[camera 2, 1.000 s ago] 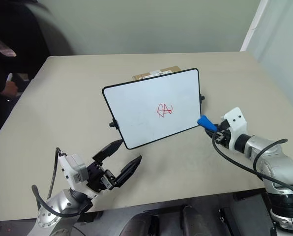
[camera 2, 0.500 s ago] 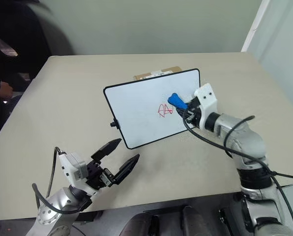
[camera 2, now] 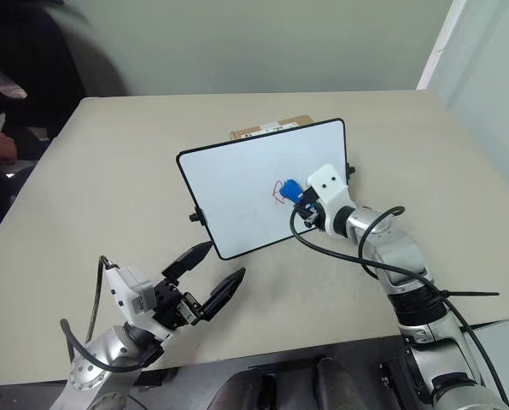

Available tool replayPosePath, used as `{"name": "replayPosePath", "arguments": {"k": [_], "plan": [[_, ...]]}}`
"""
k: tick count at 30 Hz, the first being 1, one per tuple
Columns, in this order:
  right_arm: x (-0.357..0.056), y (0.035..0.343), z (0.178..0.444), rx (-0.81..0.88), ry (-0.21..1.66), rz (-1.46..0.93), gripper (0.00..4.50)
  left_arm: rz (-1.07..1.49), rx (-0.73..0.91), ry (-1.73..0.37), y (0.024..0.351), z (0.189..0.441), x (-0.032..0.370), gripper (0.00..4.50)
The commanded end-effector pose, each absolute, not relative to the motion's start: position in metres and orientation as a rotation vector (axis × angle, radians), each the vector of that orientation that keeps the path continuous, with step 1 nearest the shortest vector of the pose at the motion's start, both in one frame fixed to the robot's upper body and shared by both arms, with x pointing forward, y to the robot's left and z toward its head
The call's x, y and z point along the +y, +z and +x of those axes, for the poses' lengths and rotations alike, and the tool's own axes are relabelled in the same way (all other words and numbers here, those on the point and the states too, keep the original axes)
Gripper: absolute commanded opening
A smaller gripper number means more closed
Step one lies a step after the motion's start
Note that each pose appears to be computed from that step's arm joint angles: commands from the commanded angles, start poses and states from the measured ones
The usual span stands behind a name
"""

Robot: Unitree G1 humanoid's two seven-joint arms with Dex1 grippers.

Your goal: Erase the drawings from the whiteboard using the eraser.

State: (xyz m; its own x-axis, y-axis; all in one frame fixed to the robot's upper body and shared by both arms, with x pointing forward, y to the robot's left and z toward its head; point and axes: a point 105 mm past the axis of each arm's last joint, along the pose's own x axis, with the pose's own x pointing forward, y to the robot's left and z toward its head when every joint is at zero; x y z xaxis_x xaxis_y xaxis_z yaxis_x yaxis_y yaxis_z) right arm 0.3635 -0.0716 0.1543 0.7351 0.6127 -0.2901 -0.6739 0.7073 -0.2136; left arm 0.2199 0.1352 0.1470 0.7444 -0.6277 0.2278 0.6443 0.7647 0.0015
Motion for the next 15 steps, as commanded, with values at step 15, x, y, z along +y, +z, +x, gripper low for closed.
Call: {"name": "replayPosePath", "arguments": {"k": [15], "plan": [[-0.076,0.204,0.373,0.059,0.649,-0.320,1.57,-0.079,-0.269,-0.707,0.156,0.216,0.132,4.50]]}}
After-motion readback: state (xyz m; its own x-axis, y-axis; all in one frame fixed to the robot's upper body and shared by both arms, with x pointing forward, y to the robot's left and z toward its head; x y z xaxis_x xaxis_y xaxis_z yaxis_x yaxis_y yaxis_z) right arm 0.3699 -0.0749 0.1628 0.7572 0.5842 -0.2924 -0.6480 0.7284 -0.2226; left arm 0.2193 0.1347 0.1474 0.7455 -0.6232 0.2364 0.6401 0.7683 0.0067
